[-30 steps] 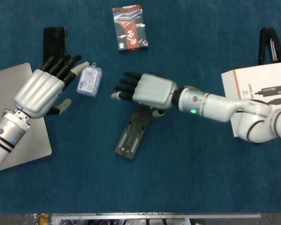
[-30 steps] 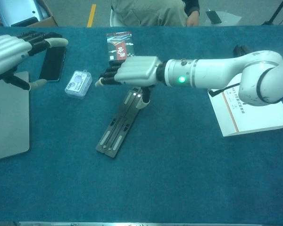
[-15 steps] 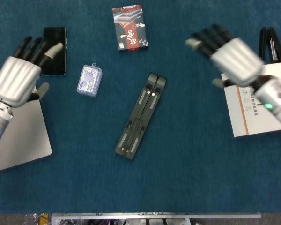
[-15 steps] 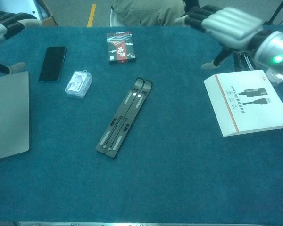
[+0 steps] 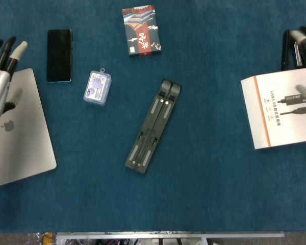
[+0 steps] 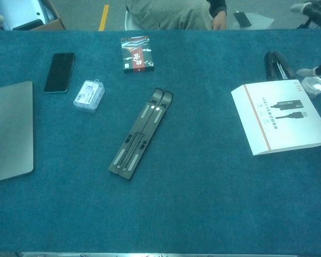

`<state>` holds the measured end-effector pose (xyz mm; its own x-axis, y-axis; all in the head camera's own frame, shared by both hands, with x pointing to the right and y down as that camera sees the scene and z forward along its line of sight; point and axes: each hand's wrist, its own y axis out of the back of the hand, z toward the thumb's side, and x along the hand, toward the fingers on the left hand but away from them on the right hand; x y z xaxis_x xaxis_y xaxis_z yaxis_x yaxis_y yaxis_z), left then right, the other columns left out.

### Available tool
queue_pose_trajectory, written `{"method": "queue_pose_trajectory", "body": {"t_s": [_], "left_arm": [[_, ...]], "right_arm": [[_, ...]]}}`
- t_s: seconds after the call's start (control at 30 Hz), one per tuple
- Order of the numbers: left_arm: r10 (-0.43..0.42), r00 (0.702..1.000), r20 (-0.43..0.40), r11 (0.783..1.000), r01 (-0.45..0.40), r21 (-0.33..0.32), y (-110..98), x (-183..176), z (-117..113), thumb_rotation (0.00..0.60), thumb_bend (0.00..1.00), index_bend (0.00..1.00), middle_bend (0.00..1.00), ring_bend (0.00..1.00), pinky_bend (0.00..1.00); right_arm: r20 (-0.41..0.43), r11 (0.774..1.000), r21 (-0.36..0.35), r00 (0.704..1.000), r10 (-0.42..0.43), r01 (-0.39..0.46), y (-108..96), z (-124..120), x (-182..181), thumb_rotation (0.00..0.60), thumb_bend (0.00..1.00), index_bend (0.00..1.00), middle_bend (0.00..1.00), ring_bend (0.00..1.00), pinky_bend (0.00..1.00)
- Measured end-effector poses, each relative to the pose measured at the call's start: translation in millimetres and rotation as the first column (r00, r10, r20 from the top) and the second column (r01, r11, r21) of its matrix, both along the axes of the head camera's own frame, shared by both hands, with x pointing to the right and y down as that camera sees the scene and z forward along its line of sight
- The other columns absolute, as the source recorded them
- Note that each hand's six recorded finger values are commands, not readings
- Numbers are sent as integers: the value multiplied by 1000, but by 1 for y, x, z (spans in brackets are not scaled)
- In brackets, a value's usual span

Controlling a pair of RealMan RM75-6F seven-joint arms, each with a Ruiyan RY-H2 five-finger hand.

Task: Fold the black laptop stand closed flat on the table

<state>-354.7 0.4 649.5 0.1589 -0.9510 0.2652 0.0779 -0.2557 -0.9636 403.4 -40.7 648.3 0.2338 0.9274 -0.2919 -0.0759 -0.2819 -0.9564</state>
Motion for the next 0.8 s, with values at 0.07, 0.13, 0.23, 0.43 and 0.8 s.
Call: {"method": "queue_pose_trajectory", "body": {"t_s": [0.07,0.13,0.23,0.43,0.8], "left_arm": [[-14,1000,-5,1000,14,4,4,-3,-2,600,339,0,0,0,0],[-27,1000,-11,1000,27,11,8,-6,-4,600,339,0,0,0,0],[-49,999,-17,999,49,17,18,-11,-7,600,339,0,0,0,0],[-73,997,-26,997,73,30,34,-14,-14,600,339,0,0,0,0],[-90,995,-52,994,93,61,44,-19,-18,600,339,0,0,0,0]], "right_arm": [[-1,999,17,999,38,-38,4,-3,12,600,111,0,79,0,0],[-2,996,35,997,79,-79,10,-6,26,600,111,0,79,0,0],[-10,990,62,992,128,-127,19,-11,43,600,112,0,79,0,0],[-5,977,91,981,192,-191,33,-17,64,600,113,0,79,0,0],[8,970,97,975,222,-221,43,-22,76,600,113,0,79,0,0]]}}
